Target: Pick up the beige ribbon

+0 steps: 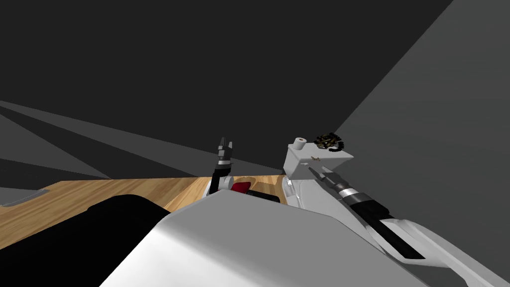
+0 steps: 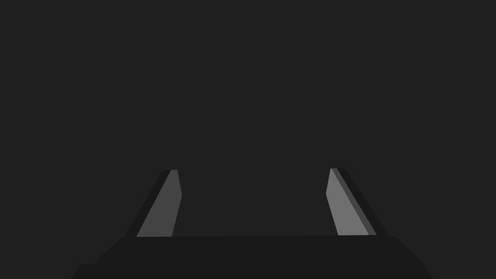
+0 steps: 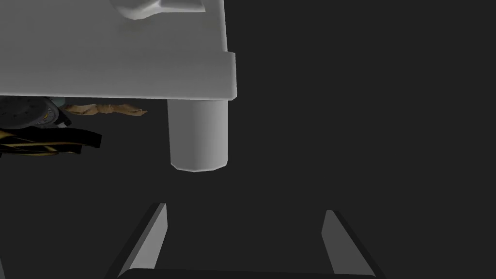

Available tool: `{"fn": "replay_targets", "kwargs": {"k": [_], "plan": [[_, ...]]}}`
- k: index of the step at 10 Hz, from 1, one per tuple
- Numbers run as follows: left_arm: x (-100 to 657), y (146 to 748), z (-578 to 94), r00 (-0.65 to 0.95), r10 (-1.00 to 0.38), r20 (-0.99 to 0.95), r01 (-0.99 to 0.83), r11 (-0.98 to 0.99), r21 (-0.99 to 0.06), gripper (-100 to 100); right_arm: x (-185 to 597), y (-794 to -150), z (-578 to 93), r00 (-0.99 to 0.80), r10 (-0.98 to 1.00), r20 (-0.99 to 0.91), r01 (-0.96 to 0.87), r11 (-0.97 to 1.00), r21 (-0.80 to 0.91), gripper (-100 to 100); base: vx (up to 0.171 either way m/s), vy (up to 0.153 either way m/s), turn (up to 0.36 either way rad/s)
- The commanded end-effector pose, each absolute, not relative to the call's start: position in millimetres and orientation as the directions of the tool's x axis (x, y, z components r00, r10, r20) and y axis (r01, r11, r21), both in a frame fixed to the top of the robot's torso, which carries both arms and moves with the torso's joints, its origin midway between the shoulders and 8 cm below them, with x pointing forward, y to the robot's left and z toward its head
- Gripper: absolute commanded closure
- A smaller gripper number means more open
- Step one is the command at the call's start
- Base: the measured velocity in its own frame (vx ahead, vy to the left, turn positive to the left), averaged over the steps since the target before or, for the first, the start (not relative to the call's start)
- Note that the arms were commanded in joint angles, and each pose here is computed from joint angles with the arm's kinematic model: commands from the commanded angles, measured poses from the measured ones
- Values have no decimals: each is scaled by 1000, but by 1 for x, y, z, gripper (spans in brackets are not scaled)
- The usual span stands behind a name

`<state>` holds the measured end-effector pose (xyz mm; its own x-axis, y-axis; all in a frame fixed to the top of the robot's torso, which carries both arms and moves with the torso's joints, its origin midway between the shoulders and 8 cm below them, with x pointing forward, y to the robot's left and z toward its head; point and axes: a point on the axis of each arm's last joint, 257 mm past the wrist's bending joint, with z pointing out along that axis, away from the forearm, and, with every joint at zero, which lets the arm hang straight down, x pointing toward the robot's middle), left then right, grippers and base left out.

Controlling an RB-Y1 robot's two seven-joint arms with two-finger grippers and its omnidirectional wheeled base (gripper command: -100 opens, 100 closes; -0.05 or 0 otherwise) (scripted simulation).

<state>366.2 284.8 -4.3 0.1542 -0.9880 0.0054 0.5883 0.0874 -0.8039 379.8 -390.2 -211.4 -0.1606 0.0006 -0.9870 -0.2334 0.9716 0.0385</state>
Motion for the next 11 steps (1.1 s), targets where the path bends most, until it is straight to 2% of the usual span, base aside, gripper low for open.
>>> {"fn": "replay_targets", "kwargs": {"k": [1, 7, 11], "plan": [[366, 285, -4, 154, -988, 5, 588, 87, -804, 0, 377, -405, -223, -189, -117, -975, -253, 965, -66, -100, 34, 44, 51], [366, 285, -4, 154, -988, 5, 588, 87, -804, 0, 369, -456, -254, -259, -468, -845, -352, 861, -369, -100, 41, 13, 45], [366, 285, -4, 154, -988, 5, 588, 87, -804, 0, 366, -482, -259, -269, -607, -748, -411, 775, -481, -100, 31, 15, 58]]}}
